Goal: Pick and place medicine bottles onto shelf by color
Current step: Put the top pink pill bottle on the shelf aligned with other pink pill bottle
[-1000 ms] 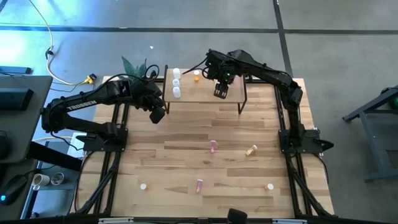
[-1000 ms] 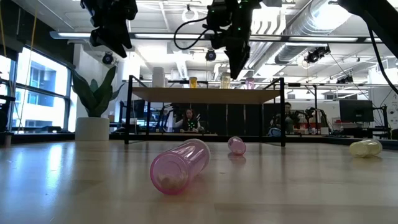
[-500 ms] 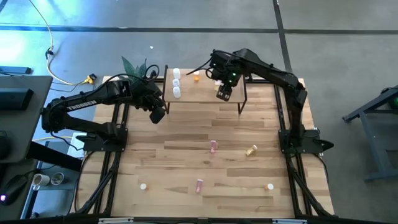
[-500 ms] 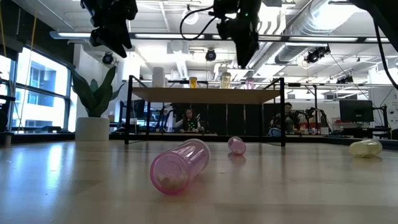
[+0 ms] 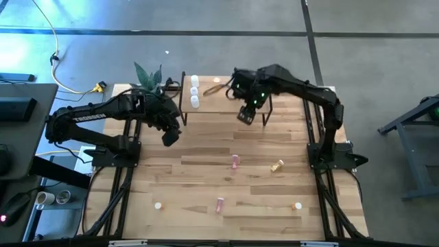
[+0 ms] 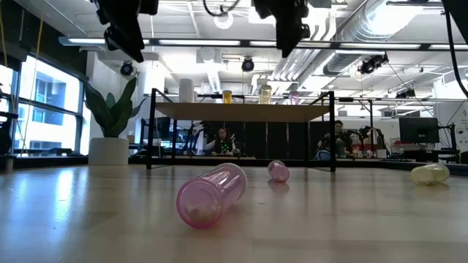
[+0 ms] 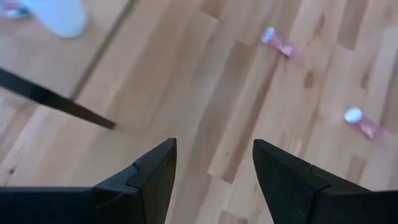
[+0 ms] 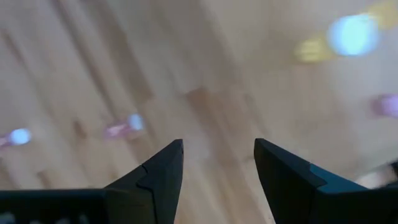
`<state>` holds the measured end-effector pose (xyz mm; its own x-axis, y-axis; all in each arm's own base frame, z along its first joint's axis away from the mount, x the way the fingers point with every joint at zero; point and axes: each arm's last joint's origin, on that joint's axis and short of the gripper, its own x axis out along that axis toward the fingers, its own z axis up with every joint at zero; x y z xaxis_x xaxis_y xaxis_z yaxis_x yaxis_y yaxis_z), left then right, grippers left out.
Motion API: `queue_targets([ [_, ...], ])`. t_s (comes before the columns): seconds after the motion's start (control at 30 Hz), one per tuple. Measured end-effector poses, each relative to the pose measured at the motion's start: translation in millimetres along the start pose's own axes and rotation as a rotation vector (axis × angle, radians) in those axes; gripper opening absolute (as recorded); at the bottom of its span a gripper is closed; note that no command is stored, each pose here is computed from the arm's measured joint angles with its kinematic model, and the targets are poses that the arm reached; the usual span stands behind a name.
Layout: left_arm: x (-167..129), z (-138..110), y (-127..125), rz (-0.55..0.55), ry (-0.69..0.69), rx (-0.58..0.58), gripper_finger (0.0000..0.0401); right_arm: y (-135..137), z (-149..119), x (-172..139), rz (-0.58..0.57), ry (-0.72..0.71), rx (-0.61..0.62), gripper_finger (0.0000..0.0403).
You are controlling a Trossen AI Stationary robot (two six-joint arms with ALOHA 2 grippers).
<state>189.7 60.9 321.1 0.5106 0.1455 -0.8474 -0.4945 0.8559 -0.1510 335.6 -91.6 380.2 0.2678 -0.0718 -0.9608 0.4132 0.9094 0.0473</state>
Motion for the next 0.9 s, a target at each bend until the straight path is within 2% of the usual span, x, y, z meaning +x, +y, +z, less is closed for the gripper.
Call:
queue_targets([
  [0.1, 0, -3, -9, -0.023, 0.013, 0.049, 0.02, 26, -4, 0, 0.018, -0.014, -0.012, 0.0188],
  [0.23, 0, -7, -19, -0.05, 0.022, 0.095, 0.02, 61, -12, -2, -0.04, -0.055, -0.024, 0.0188],
  [0.43, -1, -14, -29, -0.07, 0.057, 0.18, 0.02, 103, -30, -5, -0.075, -0.093, 0.058, 0.0188],
  [0.67, -1, -16, -34, -0.081, 0.059, 0.213, 0.02, 141, -58, -6, -0.174, -0.117, 0.135, 0.0188],
  [0.9, -1, -16, -35, -0.084, 0.059, 0.217, 0.02, 166, -70, 2, -0.195, -0.146, 0.2, 0.0188],
])
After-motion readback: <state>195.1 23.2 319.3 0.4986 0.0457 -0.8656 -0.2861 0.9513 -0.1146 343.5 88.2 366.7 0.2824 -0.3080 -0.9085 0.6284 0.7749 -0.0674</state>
